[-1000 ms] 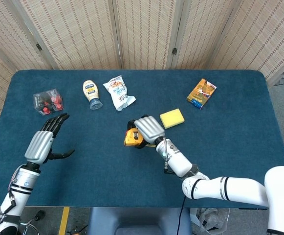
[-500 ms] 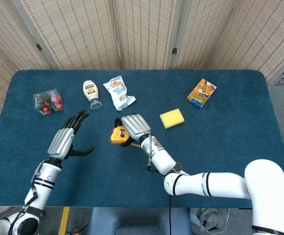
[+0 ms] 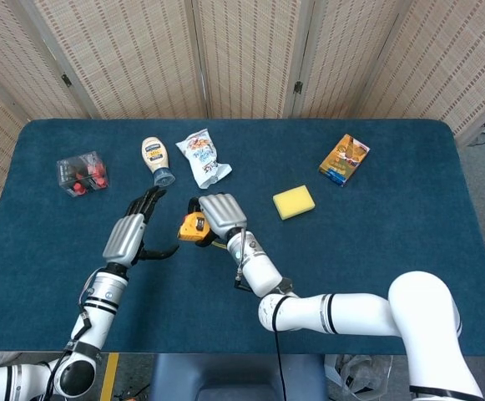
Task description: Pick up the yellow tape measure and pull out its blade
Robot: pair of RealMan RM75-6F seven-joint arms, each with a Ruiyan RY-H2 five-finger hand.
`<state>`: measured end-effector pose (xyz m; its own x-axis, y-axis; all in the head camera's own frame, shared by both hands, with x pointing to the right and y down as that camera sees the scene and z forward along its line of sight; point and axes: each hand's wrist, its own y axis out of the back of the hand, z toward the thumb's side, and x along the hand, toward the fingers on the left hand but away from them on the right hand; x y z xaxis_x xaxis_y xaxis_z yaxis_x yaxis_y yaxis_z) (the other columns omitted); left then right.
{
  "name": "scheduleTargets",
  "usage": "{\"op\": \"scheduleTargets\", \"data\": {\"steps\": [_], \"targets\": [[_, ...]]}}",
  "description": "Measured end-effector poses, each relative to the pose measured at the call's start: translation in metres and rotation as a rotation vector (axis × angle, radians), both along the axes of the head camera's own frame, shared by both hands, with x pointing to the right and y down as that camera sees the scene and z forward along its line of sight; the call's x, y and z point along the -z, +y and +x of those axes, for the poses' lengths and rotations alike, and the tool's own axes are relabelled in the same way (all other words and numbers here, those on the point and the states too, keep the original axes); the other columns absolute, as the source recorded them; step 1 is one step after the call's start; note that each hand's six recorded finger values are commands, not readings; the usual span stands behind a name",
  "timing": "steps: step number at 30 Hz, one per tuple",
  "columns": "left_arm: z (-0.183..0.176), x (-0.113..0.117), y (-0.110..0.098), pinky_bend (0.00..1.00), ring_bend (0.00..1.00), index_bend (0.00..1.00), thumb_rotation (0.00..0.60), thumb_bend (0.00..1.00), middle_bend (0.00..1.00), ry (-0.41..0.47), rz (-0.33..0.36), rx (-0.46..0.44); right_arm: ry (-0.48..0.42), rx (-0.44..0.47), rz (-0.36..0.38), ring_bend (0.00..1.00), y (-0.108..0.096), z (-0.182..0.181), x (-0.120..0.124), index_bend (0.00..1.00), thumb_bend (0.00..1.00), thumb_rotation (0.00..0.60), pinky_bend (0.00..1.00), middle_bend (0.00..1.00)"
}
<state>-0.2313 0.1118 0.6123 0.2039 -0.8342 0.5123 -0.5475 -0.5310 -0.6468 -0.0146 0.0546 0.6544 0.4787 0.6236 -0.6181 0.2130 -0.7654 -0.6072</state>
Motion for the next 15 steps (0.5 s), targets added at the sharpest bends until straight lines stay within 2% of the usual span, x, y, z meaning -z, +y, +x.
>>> {"op": "scheduleTargets", "data": {"steps": [15], "targets": [[0.004,-0.009,-0.006,0.05,0.0,0.0,0.565,0.24,0.0,-0.063,0.019,0.027,-0.035,-0.013,-0.035,0.46,0.003,-0.018,-0.008,0.61,0.18,0.6,0.24,0.54]]}}
